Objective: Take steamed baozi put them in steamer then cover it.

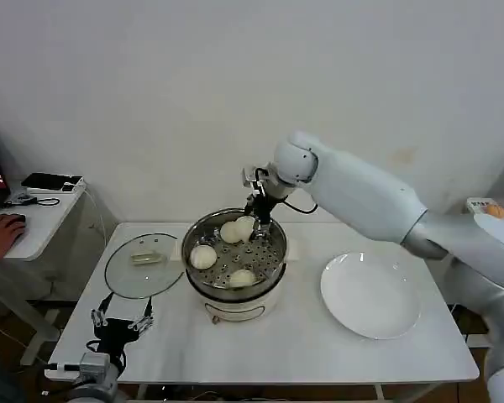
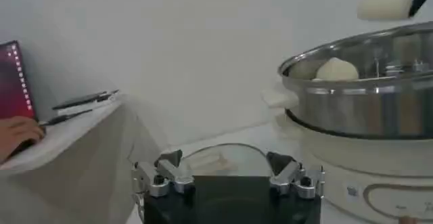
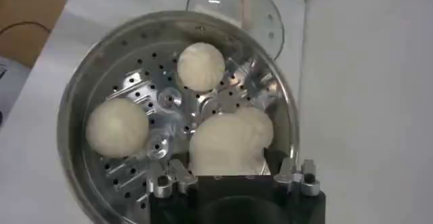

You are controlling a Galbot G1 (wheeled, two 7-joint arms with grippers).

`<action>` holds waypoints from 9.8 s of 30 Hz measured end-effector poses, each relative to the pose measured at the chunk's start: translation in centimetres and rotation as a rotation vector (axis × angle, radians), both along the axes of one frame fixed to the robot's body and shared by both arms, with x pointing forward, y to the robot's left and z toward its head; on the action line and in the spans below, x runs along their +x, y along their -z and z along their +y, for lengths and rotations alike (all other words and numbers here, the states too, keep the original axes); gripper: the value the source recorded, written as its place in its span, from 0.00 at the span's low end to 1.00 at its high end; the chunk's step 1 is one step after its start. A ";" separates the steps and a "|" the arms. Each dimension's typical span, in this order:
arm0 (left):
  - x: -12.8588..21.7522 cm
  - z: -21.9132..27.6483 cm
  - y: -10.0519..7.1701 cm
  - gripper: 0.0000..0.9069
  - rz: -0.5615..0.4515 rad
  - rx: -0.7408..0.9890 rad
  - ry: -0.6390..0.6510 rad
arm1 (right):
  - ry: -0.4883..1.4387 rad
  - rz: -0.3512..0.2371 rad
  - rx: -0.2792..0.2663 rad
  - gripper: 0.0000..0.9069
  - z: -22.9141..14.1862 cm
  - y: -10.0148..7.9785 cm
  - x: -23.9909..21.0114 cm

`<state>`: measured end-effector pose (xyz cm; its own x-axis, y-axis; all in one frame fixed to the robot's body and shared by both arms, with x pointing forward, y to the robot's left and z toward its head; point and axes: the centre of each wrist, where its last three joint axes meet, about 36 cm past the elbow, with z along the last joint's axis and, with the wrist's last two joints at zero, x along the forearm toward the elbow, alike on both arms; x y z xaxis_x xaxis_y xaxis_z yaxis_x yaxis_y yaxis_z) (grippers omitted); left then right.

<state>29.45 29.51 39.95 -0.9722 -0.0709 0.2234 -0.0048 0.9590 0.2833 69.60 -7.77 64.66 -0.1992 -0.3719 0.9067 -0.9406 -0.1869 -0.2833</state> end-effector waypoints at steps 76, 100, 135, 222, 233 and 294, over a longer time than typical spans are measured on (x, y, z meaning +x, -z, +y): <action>-0.6 -0.8 -1.0 1.00 -0.026 -0.013 0.013 | 0.204 -0.164 0.386 1.00 -14.6 -2.6 -3.0; -0.9 -1.1 -0.6 1.00 -0.054 -0.016 0.010 | 0.623 -0.490 0.938 1.00 -29.9 4.7 -13.8; -0.8 -1.1 -0.1 1.00 -0.075 0.015 0.007 | 1.408 -0.468 1.133 1.00 -28.0 27.3 -35.1; 23.3 8.8 10.7 1.00 0.064 1.126 0.196 | 1.527 -0.546 1.029 1.00 -24.7 25.5 -40.7; 24.6 8.7 11.0 1.00 0.066 1.121 0.183 | 1.541 -0.553 1.027 1.00 -24.9 25.7 -40.8; 26.8 8.0 13.5 0.00 0.064 1.090 0.181 | 1.582 -0.563 1.018 1.00 -25.4 28.1 -40.3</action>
